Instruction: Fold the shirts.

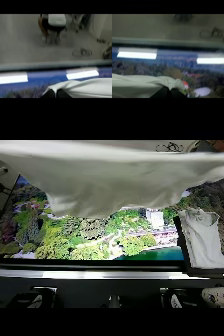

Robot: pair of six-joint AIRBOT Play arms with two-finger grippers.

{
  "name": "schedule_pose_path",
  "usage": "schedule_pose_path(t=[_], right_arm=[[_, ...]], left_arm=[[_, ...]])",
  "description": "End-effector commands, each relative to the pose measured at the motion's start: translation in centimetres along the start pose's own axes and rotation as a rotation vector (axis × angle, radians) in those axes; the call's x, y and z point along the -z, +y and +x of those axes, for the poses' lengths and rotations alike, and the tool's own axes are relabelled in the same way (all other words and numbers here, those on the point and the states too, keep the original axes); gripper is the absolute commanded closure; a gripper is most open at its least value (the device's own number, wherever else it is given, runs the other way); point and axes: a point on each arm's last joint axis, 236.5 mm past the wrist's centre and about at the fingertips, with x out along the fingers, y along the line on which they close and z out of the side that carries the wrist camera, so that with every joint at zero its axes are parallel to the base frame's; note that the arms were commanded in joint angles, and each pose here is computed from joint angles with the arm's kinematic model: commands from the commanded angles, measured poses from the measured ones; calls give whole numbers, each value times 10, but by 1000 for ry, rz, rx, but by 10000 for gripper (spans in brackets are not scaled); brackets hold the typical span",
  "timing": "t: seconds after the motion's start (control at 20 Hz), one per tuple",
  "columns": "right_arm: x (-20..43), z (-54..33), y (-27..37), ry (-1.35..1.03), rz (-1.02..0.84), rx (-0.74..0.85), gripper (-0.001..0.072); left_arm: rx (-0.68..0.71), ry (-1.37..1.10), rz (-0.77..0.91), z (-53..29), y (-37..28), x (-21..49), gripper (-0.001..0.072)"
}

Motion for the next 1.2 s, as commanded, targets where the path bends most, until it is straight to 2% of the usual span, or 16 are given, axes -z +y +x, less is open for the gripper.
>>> schedule_pose_path(t=[0.0, 0.2, 0.4, 0.6, 0.8, 1.0, 1.15], right_arm=[[-73, -136, 2, -317, -22, 126, 688], [-62, -120, -3, -244, -31, 135, 687], [-7, -42, -16, 56, 5, 105, 688], [129, 64, -28, 637, 72, 19, 688], [275, 163, -27, 1034, 238, -47, 688], [357, 255, -4, 1066, 306, -82, 688], [374, 308, 0, 950, 429, -25, 687]], left_arm=[[-36, -287, 33, -117, -24, -84, 682], [-102, -147, 77, -96, -5, -54, 682], [-117, 104, 86, -17, 23, 1, 682], [-128, 538, -5, 95, 66, 139, 681], [-143, 898, -98, 173, 104, 300, 681], [-138, 1004, -176, 235, 122, 395, 680], [-144, 974, -205, 267, 131, 422, 680]])
